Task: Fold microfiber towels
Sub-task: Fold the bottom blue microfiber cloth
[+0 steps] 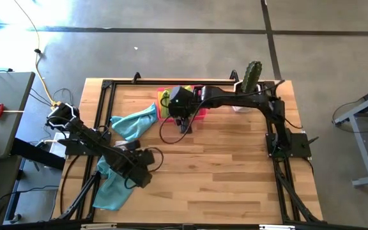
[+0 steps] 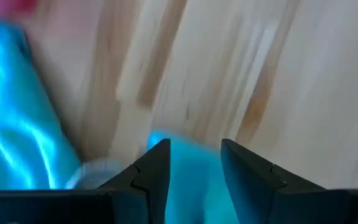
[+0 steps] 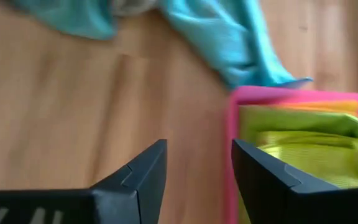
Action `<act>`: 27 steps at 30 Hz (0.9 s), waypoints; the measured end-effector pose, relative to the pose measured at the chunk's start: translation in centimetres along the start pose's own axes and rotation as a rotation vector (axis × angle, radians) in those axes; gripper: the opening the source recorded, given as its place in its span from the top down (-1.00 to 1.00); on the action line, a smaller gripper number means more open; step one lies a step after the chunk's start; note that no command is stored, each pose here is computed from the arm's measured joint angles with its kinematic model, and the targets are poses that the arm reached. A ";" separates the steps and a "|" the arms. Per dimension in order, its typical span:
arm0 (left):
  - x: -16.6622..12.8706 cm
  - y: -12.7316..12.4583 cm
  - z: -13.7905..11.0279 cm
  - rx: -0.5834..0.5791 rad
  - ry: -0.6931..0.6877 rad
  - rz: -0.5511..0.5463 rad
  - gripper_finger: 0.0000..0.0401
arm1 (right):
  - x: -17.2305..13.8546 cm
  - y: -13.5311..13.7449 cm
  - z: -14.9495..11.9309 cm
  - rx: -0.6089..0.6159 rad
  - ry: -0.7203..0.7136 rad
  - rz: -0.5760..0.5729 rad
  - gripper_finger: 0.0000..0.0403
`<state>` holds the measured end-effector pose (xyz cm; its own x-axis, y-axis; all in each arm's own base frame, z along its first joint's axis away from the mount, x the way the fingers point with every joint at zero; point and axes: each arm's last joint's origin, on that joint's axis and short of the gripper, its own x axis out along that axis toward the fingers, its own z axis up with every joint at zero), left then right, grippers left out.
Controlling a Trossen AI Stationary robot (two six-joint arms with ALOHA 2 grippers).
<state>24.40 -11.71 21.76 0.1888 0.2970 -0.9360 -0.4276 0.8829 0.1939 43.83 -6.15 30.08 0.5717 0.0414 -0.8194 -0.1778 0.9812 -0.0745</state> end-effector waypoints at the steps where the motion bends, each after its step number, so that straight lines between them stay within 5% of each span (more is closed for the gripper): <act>1: 0.0 0.0 -0.4 0.002 0.038 -0.007 0.35 | -0.5 0.7 0.3 -0.010 0.015 0.019 0.15; 7: 0.7 -0.8 -3.4 -0.031 0.259 -0.086 0.35 | -1.2 5.7 0.4 -0.087 0.160 0.125 0.15; 14: 2.9 -0.9 -6.3 -0.101 0.304 -0.051 0.35 | -0.7 12.2 0.1 -0.159 0.263 0.166 0.15; 27: 6.8 -2.3 -5.3 -0.118 0.102 -0.315 0.35 | -2.6 23.1 -1.4 -0.182 0.367 -0.092 0.15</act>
<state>21.91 -13.64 13.42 0.2415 -0.0267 -0.9700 -0.4625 0.8756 -0.1392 37.11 16.15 29.70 0.2745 -0.1471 -0.9503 -0.2964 0.9272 -0.2291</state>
